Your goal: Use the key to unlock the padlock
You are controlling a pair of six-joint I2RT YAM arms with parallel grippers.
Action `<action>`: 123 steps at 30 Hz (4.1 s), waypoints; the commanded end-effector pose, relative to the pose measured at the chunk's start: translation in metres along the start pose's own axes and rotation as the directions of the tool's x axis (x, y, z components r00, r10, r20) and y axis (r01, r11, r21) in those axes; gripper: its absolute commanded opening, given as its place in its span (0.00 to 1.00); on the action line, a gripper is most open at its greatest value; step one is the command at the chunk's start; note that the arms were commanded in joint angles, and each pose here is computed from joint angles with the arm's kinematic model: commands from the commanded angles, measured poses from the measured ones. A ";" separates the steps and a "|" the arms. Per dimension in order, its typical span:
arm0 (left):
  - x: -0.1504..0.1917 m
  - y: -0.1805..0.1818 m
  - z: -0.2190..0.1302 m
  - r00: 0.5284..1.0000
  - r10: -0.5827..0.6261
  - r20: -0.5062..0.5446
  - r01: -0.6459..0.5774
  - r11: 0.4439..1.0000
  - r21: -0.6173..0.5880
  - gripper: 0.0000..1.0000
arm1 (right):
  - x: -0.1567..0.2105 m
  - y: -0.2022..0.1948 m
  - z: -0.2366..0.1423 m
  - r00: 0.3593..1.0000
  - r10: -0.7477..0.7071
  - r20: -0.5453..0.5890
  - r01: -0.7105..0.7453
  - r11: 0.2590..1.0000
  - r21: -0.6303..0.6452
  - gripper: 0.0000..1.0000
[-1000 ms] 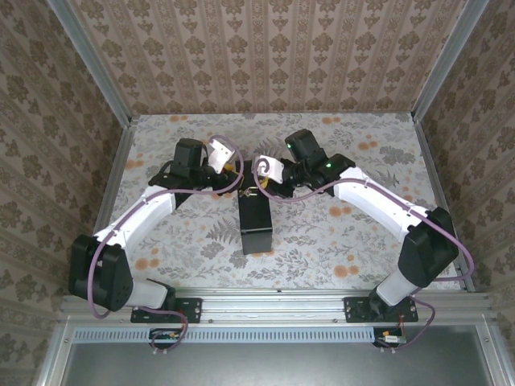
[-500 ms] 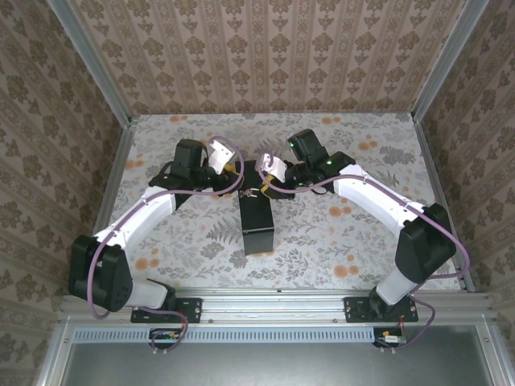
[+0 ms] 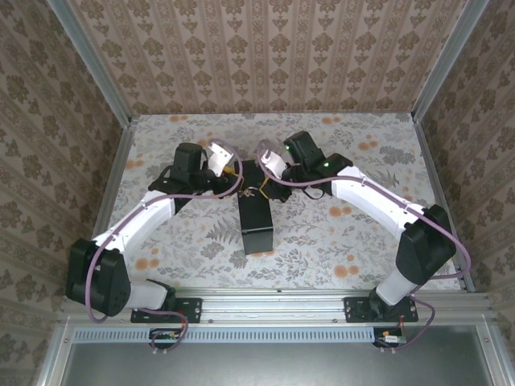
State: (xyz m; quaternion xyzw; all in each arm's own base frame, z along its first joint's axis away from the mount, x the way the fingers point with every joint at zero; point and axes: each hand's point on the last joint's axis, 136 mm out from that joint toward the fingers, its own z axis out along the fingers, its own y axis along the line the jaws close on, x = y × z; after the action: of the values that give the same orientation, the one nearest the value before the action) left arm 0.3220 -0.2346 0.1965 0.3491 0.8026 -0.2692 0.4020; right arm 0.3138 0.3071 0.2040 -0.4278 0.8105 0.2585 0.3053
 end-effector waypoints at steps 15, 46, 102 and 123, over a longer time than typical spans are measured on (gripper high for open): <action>0.032 -0.023 0.010 0.985 -0.136 -0.104 0.147 0.983 0.112 0.44 | -0.029 -0.026 -0.002 0.703 0.589 0.399 -0.694 0.692 0.199 0.00; 0.025 -0.025 0.011 0.973 -0.219 -0.072 0.228 0.959 0.167 0.47 | -0.047 -0.098 -0.009 0.356 0.567 0.743 -0.890 0.447 0.086 0.03; 0.034 0.076 -0.051 0.902 -0.432 -0.005 0.407 0.852 -0.330 0.67 | 0.018 0.016 -0.020 0.748 0.561 0.353 -0.659 0.692 0.296 1.00; 0.034 0.079 -0.061 0.888 -0.459 0.012 0.433 0.828 -0.357 0.66 | 0.053 0.022 0.039 0.747 0.633 0.202 -0.654 0.646 0.394 0.97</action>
State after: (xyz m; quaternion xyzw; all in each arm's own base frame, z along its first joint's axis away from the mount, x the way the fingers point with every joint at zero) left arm 0.3441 -0.1395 0.1870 0.1042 0.9056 -0.2000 0.3591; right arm 0.2872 0.3297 0.1688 -0.0499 0.9256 0.1666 0.3361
